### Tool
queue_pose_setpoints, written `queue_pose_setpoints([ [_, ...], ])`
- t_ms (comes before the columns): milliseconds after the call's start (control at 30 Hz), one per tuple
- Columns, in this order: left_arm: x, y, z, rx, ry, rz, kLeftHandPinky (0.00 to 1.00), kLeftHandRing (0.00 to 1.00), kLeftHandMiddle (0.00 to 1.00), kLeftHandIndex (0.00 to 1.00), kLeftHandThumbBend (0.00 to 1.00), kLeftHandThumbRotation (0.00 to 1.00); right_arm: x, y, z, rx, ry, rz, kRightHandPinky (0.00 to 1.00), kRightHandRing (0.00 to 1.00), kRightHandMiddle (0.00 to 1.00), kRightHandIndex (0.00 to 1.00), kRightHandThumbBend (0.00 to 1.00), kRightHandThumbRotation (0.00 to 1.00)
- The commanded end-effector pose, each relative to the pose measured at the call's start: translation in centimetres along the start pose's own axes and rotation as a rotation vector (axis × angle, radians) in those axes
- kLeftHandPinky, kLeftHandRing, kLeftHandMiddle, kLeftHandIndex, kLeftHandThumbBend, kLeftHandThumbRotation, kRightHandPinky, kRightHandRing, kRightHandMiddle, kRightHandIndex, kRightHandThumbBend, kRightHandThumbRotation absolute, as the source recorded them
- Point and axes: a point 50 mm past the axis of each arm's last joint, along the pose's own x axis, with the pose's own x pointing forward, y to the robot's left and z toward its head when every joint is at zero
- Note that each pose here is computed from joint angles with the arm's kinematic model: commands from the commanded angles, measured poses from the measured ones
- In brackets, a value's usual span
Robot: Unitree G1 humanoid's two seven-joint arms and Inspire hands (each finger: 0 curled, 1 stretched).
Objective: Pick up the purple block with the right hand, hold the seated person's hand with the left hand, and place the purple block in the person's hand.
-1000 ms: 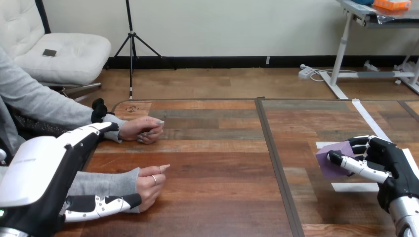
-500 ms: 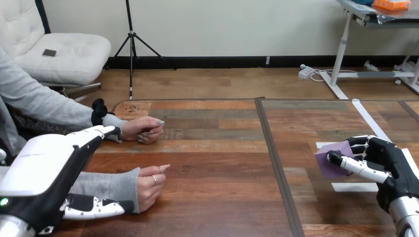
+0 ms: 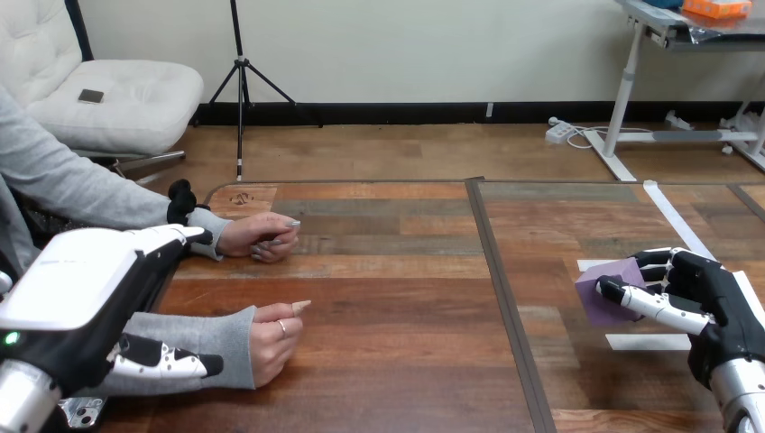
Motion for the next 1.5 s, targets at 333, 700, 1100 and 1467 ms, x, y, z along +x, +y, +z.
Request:
queue_pose_setpoints([
  [333, 3.2, 0.6, -1.0, 0.086, -0.043, 0.0, 0.67, 0.79, 0.83, 0.8, 1.0, 0.33, 1.9, -0.6, 3.7, -0.013, -0.123, -0.01, 0.32, 0.37, 0.41, 0.42, 0.89, 0.0],
  [700, 4.6, -0.2, -1.7, 0.131, -0.05, -0.028, 0.68, 0.81, 0.84, 0.8, 1.0, 0.35, 2.0, -0.6, 3.8, -0.018, -0.119, -0.008, 0.32, 0.37, 0.41, 0.42, 0.9, 0.0],
  [1100, 5.7, -0.7, -1.6, 0.17, -0.048, -0.088, 0.69, 0.8, 0.84, 0.8, 1.0, 0.39, 1.9, -0.8, 3.8, -0.014, -0.124, -0.008, 0.31, 0.36, 0.4, 0.41, 0.9, 0.0],
  [1467, 6.2, -1.0, -1.5, 0.118, -0.055, -0.146, 0.71, 0.82, 0.85, 0.82, 1.0, 0.39, 1.9, -1.1, 3.9, -0.005, -0.128, -0.003, 0.32, 0.37, 0.41, 0.41, 0.9, 0.0],
])
